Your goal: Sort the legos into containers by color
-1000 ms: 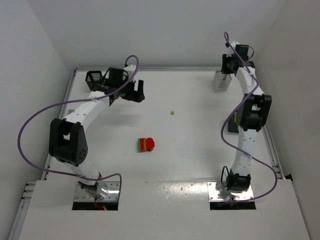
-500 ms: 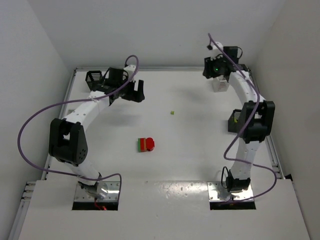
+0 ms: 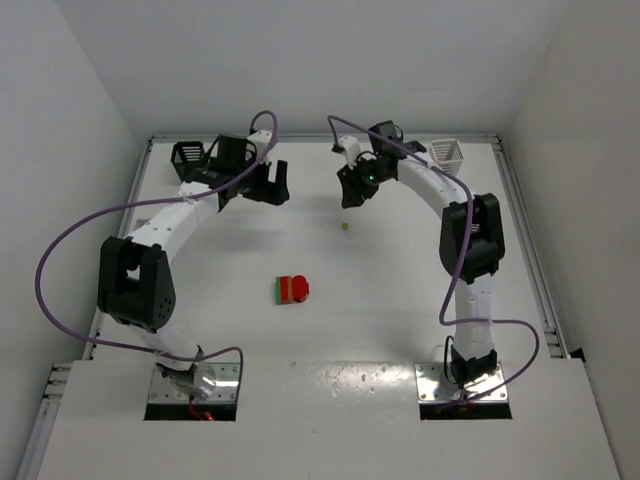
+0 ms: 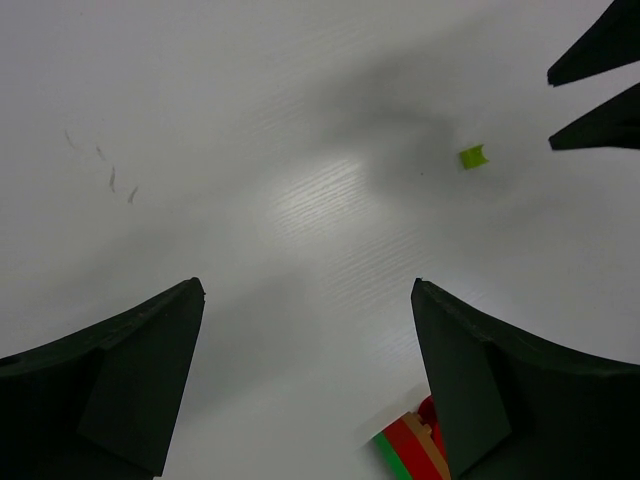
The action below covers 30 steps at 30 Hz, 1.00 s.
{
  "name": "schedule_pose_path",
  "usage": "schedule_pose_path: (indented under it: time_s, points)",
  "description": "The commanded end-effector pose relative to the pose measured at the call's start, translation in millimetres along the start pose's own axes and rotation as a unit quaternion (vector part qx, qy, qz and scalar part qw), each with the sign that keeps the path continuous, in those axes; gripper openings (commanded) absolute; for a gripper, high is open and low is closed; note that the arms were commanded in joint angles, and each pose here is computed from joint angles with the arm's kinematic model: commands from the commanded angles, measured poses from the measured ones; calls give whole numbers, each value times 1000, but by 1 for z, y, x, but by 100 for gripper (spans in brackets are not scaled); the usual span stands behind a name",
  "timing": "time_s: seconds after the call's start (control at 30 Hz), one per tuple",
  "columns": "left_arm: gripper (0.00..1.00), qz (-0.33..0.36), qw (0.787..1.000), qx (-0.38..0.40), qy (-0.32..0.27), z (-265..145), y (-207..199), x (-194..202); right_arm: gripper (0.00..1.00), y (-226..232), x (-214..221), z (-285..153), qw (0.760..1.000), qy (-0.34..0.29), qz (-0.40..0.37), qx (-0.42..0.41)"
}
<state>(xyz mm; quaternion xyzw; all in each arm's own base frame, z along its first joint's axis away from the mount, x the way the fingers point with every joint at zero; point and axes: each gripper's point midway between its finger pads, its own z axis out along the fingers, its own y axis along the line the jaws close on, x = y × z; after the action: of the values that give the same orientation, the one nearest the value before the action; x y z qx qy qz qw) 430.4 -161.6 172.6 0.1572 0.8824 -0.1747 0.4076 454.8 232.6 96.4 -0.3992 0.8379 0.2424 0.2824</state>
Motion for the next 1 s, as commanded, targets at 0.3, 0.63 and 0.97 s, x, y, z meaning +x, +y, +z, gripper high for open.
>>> schedule_pose_path:
  time_s: [0.3,0.63,0.97]
  points:
    - [92,-49,998,22,-37,-21,25,-30,48,39,48,38,988,85,-111,-63]
    - [92,-74,996,34,-38,-27,37,-28,48,11,62,53,985,107,-133,17]
    - [93,-75,995,50,-33,-24,32,-25,48,2,64,61,985,108,-132,31]
